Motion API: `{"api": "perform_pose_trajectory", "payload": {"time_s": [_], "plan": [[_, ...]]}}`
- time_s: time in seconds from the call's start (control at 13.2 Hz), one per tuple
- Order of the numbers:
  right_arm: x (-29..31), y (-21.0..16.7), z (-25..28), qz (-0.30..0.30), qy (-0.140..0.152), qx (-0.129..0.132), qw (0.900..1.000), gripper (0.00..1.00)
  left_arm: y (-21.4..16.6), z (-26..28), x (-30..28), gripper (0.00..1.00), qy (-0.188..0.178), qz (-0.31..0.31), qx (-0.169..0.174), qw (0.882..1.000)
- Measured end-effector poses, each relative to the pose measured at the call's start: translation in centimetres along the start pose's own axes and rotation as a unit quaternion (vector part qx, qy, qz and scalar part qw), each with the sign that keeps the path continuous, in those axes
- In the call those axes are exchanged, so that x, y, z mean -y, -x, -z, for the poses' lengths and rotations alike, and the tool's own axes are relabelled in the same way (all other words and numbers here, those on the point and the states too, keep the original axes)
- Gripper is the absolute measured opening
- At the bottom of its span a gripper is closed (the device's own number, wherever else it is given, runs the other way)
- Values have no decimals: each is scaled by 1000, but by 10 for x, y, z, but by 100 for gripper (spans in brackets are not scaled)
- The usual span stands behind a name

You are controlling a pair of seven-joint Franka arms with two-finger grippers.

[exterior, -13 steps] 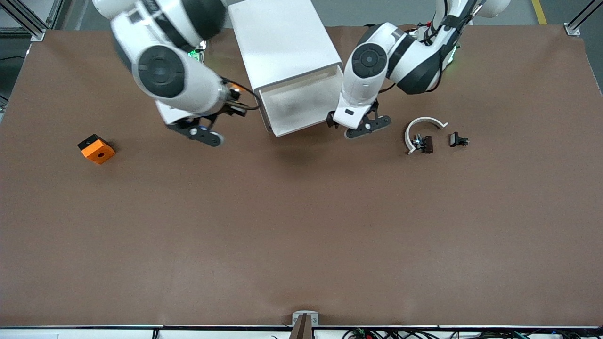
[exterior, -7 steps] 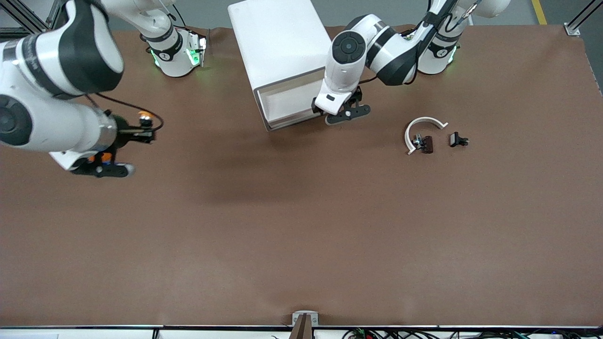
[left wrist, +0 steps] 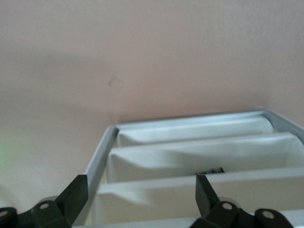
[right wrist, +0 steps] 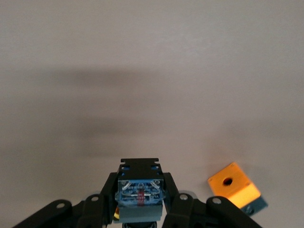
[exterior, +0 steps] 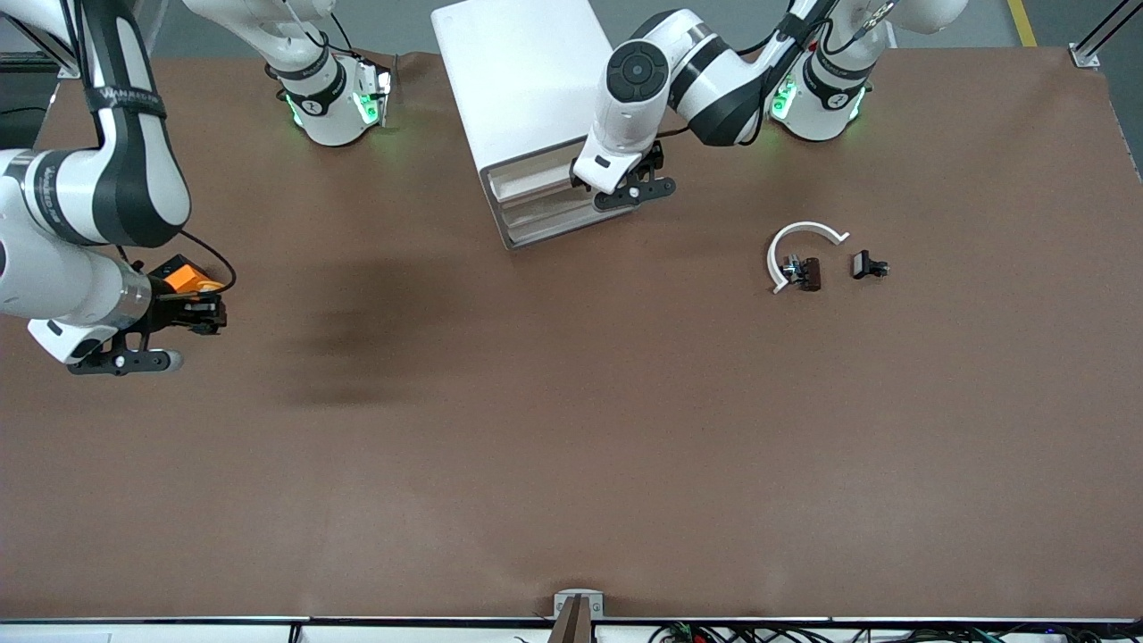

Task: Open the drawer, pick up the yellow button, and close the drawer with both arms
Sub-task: 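Push the drawer shut with the left gripper while the right gripper carries the button, then set the button beside the orange block with the right gripper while the left retracts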

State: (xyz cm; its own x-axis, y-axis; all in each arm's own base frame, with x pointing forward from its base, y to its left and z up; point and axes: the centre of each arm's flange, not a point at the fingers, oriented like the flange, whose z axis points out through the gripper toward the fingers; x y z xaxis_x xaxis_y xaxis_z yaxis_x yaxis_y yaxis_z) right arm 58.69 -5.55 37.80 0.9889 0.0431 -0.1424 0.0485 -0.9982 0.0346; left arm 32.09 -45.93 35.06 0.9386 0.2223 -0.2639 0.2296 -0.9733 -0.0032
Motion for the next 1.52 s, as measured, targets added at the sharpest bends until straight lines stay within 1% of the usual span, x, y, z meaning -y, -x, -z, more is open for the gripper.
{"api": "perform_pose_trajectory", "payload": {"time_s": [0.23, 0.3, 0.45, 0.61, 0.68, 0.76, 0.83, 0.98, 1.14, 1.29, 1.36, 1.52], "plan": [[-38, 8, -35, -20, 4, -31, 999, 42, 9, -7, -2, 100, 7, 11, 27, 1000], [-48, 11, -49, -27, 6, -36, 999, 42, 6, -8, -2, 100, 11, 19, 35, 999], [-62, 12, -85, -37, 3, -27, 999, 42, 3, -10, -1, 100, 16, 31, 47, 998], [-67, 6, -124, -40, 0, -26, 999, 42, 0, -9, -1, 100, 21, 38, 52, 998], [-68, 3, -144, -41, -1, -22, 999, 42, -11, -2, 0, 100, 31, 48, 50, 997], [-70, 2, -163, -42, -4, -15, 999, 42, -32, 11, 6, 100, 44, 65, 45, 996], [-71, 2, -178, -44, -6, -10, 999, 42, -63, 27, 18, 100, 55, 82, 32, 995], [-72, 1, -196, -46, -8, -6, 999, 42, -126, 60, 51, 100, 61, 109, -17, 992], [-75, 1, -205, -48, -7, -9, 999, 42, -177, 83, 90, 100, 65, 137, -45, 987], [-76, 0, -205, -49, -7, -9, 999, 42, -220, 100, 134, 100, 59, 142, -75, 985], [-77, 1, -205, -50, -7, -9, 999, 47, -240, 109, 157, 100, 53, 136, -91, 985], [-78, 2, -206, -51, -8, -5, 999, 69, -276, 128, 207, 100, 34, 111, -121, 986]]}}
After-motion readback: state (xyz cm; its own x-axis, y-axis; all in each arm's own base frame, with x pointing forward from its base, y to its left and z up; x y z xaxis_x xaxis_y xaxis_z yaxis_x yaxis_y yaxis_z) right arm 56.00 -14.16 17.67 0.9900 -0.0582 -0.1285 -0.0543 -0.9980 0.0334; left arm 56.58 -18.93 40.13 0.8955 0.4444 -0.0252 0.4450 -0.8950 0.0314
